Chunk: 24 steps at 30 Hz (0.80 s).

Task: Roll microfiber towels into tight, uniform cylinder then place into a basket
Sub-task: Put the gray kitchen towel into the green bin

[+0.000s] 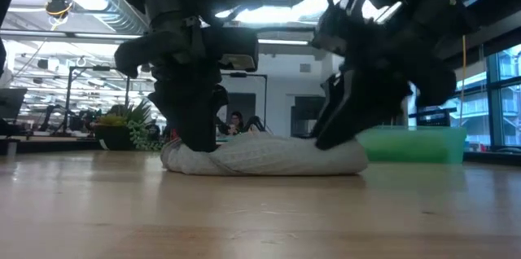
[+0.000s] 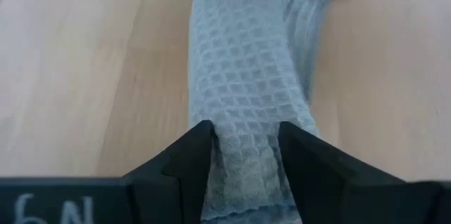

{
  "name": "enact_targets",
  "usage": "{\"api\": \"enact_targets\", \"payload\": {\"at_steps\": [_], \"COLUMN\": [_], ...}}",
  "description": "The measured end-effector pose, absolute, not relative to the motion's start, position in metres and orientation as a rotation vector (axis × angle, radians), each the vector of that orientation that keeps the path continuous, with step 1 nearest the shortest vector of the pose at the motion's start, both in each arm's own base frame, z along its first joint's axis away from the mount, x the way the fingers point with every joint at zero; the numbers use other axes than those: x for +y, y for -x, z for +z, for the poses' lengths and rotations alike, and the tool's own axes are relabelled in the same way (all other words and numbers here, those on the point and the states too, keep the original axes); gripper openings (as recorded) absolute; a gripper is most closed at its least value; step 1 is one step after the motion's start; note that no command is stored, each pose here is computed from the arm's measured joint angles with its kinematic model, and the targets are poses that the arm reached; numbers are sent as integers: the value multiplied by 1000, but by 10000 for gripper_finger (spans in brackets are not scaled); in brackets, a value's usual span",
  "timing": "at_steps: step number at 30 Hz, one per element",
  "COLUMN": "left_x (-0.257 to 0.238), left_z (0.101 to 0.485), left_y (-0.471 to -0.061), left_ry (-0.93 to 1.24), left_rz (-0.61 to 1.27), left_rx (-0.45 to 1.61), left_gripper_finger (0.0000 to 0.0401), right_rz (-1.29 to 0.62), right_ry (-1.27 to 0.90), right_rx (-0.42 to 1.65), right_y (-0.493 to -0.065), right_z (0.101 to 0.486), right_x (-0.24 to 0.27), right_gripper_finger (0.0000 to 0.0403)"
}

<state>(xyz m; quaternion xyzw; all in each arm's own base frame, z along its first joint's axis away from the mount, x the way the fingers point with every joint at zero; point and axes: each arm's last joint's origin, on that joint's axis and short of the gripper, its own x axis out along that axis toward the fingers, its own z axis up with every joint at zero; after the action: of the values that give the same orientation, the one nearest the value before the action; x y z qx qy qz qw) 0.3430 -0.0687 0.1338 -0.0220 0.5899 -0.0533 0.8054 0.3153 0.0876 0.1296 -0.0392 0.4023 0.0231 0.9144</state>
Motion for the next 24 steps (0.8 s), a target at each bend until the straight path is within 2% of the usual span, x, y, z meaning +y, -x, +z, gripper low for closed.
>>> {"api": "enact_targets", "payload": {"at_steps": [24], "left_x": [-71], "left_z": [135], "left_y": [-352], "left_ry": [34], "left_rz": [-101], "left_rx": [1157], "left_gripper_finger": [86], "right_rz": [66], "right_ry": [102], "right_rx": [782], "right_y": [-325], "right_z": [147], "right_x": [92], "right_gripper_finger": [170]}}
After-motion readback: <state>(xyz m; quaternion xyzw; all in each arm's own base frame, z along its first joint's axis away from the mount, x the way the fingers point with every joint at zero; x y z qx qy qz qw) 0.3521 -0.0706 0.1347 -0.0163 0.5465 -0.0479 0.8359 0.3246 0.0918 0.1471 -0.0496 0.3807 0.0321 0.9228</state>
